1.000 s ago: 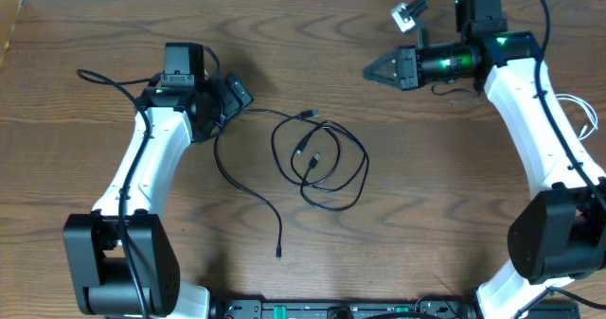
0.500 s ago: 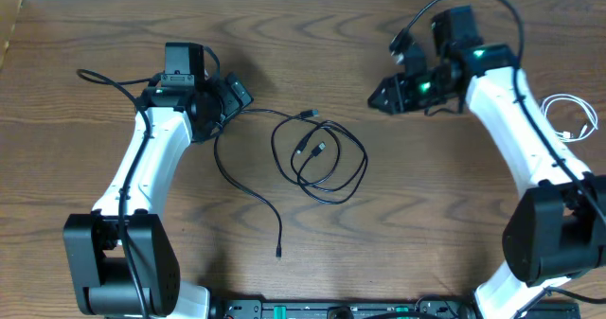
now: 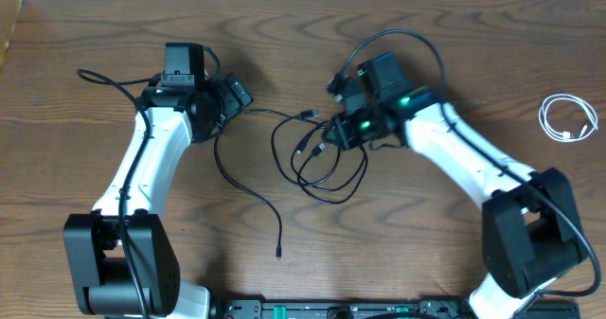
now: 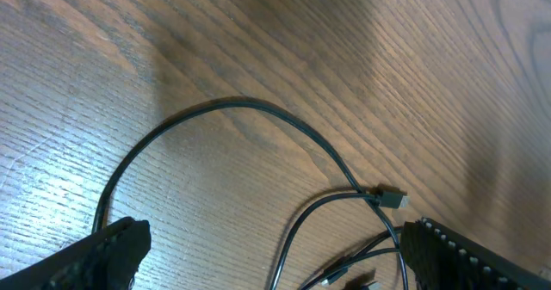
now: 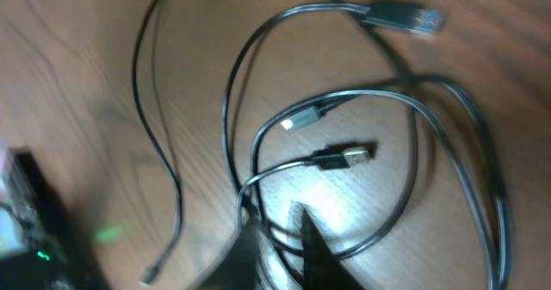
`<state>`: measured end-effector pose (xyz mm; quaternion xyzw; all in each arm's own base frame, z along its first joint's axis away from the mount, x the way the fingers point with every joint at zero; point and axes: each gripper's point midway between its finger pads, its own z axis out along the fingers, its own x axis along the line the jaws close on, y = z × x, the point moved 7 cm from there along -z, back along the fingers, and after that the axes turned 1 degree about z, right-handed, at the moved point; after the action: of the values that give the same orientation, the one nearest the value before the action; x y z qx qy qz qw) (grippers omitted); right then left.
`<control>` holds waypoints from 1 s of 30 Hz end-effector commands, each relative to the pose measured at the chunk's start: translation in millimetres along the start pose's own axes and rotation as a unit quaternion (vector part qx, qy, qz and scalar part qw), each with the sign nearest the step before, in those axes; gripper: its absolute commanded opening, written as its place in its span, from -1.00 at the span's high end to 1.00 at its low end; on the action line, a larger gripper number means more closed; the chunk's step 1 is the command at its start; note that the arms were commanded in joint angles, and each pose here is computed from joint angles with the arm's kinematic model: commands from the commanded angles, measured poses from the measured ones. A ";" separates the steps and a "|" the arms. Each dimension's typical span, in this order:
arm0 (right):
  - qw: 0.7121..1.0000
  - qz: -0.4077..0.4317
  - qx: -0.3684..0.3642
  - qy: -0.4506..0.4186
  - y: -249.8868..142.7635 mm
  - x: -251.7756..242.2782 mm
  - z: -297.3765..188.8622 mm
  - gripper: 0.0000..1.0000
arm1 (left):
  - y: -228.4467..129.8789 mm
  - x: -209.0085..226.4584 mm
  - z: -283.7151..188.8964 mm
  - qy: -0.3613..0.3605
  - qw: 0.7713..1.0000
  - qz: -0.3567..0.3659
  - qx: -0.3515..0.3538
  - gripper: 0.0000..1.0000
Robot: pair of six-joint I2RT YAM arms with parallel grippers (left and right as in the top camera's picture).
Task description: Untangle cables
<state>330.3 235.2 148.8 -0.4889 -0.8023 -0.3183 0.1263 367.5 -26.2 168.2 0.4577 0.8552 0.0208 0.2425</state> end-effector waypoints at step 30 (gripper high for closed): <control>0.963 0.001 -0.040 -0.265 -12.4 -0.7 19.8 0.43 | -2.3 6.0 4.2 0.012 1.000 0.000 0.004 -0.96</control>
<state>319.2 253.6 131.0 -0.5461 -0.8030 -0.2302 -0.0635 367.5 -26.2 168.2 0.4577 0.8552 0.0208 0.2425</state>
